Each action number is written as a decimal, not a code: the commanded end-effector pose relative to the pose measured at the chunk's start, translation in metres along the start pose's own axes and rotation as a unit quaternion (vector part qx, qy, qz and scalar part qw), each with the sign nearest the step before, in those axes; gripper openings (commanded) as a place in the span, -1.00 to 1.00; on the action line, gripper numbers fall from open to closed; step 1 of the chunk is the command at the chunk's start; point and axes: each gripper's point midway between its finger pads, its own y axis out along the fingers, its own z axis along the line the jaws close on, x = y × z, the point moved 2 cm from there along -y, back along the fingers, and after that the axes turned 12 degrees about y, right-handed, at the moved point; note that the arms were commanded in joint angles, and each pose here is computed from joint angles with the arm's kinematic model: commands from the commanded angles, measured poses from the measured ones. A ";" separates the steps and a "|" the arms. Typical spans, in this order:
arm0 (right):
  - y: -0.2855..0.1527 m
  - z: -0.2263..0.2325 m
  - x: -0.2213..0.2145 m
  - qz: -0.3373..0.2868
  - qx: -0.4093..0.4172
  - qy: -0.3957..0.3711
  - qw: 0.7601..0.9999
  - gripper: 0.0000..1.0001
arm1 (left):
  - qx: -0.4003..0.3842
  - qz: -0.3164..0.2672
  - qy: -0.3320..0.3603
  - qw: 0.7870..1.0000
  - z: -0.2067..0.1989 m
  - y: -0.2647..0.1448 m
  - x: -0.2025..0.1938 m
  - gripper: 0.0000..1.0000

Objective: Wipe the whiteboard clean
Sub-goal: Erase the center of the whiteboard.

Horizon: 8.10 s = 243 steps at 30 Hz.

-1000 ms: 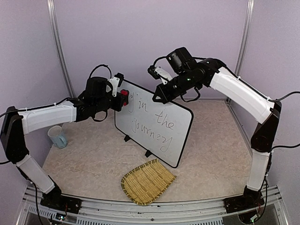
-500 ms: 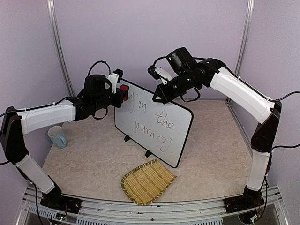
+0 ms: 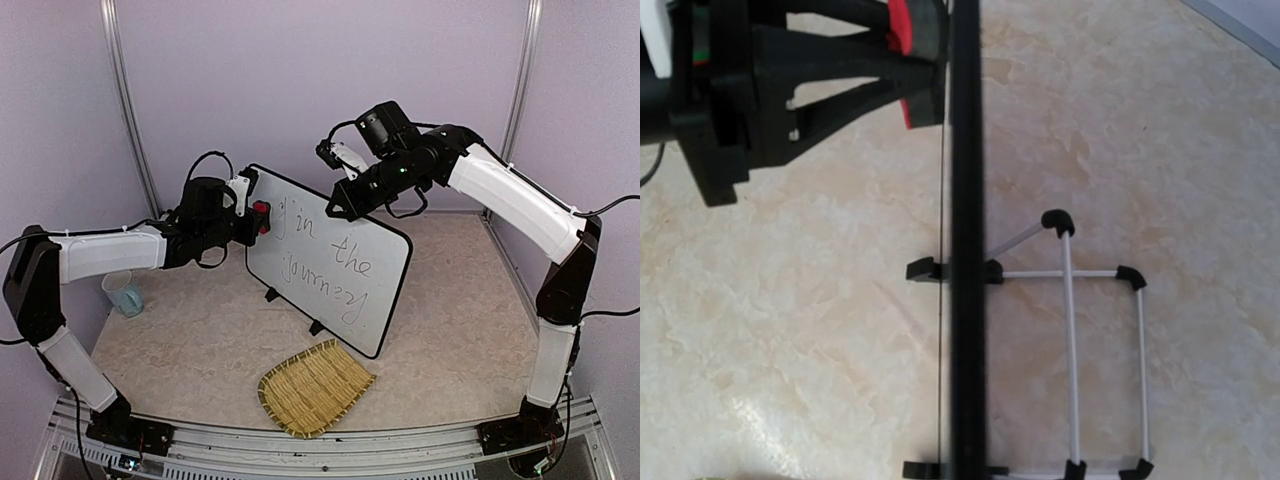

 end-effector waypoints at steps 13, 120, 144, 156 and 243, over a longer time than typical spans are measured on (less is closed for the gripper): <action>0.006 0.017 -0.025 0.044 0.026 -0.053 0.997 -1.00 | -0.013 -0.140 -0.016 0.990 0.005 -0.044 0.075 -0.64; 0.016 0.018 -0.033 0.058 0.024 -0.063 0.996 -1.00 | -0.098 -0.100 -0.019 0.990 -0.014 -0.028 0.051 -0.65; 0.015 0.018 -0.034 0.058 0.019 -0.064 0.996 -1.00 | -0.102 0.060 -0.037 0.992 -0.033 -0.002 -0.038 -0.67; 0.014 0.018 -0.034 0.058 0.020 -0.064 0.996 -1.00 | -0.115 0.091 -0.048 0.988 -0.048 0.006 -0.073 -0.69; 0.011 0.017 -0.034 0.053 0.011 -0.064 0.997 -1.00 | -0.098 0.039 -0.043 0.993 -0.042 -0.012 -0.050 -0.68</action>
